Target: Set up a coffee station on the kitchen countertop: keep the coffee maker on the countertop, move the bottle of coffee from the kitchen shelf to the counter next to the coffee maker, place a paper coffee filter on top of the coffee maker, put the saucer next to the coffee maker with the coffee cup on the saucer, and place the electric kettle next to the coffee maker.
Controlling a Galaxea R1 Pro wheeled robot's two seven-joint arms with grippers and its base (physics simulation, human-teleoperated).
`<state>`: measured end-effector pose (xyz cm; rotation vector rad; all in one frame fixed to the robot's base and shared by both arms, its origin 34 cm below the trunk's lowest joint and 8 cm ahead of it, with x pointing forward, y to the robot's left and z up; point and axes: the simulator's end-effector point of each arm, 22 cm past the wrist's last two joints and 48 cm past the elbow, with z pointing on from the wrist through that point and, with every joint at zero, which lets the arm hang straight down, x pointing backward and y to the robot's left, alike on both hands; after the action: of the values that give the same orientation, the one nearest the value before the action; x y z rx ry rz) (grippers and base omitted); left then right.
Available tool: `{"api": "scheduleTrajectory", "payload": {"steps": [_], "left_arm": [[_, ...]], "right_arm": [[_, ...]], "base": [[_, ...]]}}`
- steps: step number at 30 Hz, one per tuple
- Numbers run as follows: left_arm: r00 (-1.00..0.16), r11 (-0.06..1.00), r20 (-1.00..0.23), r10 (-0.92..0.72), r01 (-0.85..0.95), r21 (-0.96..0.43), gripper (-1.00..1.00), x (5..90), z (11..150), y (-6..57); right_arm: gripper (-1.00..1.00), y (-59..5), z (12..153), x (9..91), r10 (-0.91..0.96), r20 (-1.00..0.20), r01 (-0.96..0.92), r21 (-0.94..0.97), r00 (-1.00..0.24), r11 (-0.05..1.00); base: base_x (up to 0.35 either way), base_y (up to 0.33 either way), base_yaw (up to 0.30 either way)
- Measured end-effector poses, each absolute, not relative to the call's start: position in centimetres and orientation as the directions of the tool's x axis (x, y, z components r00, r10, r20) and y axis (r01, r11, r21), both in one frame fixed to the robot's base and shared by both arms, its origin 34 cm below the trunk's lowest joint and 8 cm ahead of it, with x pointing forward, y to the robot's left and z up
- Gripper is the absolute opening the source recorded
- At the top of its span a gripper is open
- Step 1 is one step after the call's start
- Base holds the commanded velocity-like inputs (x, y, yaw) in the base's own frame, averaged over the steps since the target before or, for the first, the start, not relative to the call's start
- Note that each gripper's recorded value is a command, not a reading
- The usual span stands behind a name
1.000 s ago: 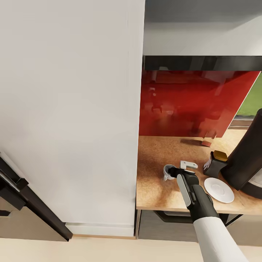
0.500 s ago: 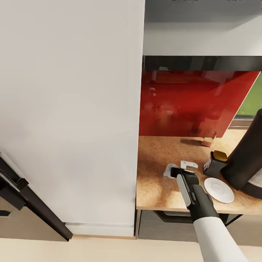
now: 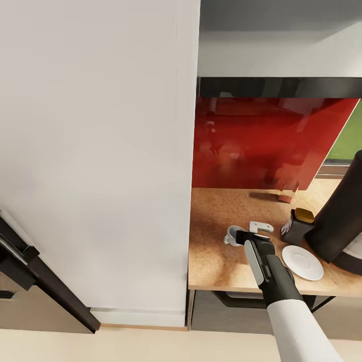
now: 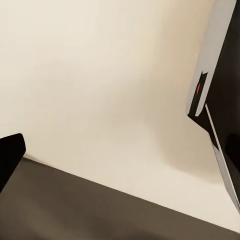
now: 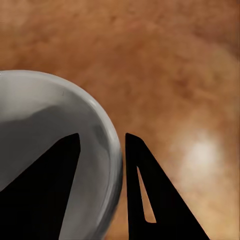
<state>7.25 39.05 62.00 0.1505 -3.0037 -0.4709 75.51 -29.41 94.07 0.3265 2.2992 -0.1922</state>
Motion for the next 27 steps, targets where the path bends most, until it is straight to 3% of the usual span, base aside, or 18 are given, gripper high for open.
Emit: {"api": "scheduleTrajectory", "payload": {"steps": [27], "left_arm": [[-0.990, 0.948, 0.081, -0.111, -0.081, 0.309, 1.00, 7.3, 62.0, 39.0]], "right_arm": [[-1.00, -28.6, 96.9, 75.5, 0.158, -0.731, 0.264, -0.031, -0.664, 0.964]], "base": [[0.000, 0.000, 0.000]]}}
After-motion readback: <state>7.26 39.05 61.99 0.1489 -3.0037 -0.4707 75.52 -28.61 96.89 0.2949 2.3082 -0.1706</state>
